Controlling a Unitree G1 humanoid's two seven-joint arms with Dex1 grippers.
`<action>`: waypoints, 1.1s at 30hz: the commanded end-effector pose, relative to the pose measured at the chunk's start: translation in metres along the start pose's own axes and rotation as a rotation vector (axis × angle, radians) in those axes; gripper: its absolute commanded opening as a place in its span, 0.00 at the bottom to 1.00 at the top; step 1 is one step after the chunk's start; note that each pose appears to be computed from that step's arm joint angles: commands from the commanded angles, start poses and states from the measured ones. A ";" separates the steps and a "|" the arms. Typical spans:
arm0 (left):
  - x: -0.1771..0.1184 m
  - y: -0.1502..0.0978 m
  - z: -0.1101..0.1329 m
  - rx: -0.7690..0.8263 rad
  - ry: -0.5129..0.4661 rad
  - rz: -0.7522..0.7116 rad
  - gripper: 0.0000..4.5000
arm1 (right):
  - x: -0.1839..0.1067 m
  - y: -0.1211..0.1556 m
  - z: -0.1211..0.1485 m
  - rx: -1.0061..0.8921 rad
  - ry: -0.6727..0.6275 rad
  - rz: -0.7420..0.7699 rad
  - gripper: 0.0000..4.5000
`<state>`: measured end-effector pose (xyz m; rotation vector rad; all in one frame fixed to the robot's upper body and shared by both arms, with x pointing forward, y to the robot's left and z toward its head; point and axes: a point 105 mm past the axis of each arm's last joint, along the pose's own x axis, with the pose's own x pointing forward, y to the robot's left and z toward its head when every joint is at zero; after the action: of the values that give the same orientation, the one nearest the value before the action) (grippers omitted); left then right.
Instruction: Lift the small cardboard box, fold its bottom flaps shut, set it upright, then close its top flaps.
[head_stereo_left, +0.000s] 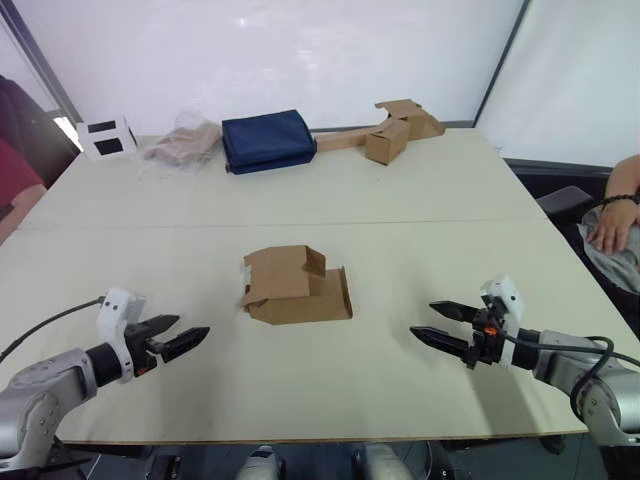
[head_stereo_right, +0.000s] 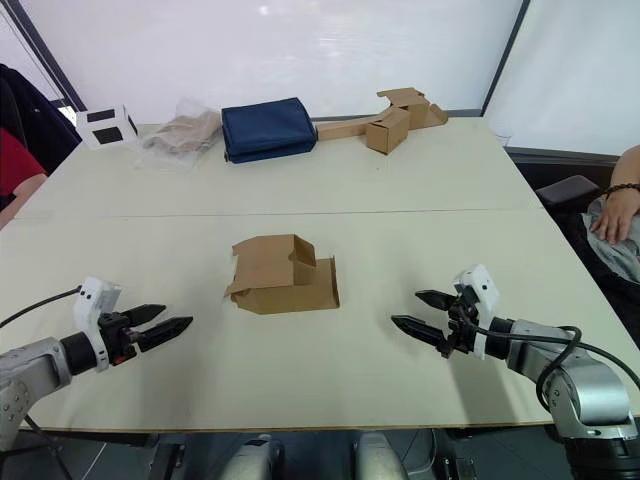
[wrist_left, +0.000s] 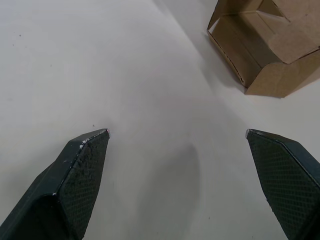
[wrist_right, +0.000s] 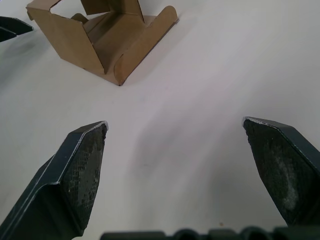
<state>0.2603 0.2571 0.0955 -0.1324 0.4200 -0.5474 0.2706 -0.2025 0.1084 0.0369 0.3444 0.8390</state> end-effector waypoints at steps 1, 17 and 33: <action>-0.007 0.000 0.009 0.034 -0.036 -0.009 1.00 | 0.000 0.002 0.010 -0.038 -0.017 0.013 0.99; -0.010 0.008 0.021 0.030 -0.101 0.021 1.00 | 0.006 0.001 0.019 -0.052 -0.028 0.025 0.99; -0.001 0.005 0.036 -0.098 -0.072 -0.116 1.00 | 0.008 -0.002 0.030 -0.116 -0.045 -0.020 0.99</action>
<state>0.2787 0.2654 0.1230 -0.2119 0.3616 -0.5864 0.2878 -0.1997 0.1248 -0.0257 0.3015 0.8221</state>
